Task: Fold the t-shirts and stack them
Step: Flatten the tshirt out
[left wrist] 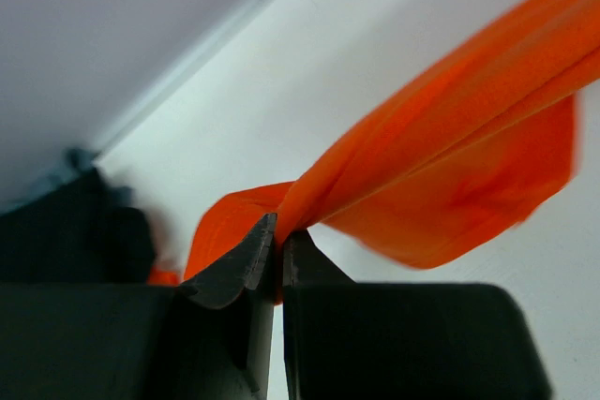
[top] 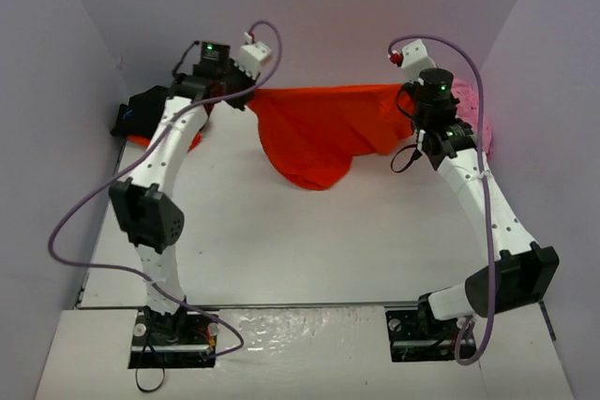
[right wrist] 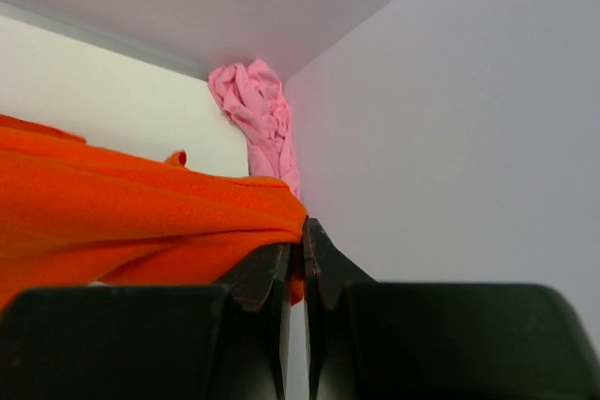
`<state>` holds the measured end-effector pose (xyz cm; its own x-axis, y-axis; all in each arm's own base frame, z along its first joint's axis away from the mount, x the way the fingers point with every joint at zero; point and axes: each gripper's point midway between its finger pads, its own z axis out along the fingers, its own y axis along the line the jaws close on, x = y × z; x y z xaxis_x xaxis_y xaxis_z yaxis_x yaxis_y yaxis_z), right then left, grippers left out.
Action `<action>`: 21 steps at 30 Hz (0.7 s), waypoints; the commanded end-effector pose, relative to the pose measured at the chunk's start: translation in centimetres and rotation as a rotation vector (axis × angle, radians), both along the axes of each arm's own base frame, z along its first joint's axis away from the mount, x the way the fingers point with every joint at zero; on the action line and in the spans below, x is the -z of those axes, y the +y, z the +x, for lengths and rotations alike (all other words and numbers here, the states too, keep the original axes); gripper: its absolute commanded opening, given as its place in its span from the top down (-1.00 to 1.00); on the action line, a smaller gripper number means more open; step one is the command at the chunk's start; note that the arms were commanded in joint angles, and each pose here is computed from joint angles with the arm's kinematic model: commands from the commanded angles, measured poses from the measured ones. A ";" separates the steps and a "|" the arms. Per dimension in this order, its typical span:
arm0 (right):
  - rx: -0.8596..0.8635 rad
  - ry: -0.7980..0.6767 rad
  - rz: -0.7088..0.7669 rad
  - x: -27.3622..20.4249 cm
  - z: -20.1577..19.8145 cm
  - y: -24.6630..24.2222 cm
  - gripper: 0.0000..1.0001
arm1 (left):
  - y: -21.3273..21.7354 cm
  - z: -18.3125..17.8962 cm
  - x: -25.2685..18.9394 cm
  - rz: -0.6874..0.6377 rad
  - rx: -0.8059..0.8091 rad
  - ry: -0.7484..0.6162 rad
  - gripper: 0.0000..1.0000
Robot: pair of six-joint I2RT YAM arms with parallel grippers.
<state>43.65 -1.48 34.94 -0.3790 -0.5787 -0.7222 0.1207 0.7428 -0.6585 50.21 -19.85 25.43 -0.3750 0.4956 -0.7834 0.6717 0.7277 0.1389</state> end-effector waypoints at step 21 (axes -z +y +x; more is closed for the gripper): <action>-0.590 -0.249 0.256 -16.9 -17.7 5.2 1.00 | 8.2 -26.7 -25.8 -0.143 0.135 -0.537 1.00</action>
<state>28.64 4.39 46.78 0.0250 -0.4662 -0.8843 -0.2898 0.8432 -0.4527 26.89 -12.02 46.81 0.0120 0.4069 -0.9134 0.6338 0.7034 0.3217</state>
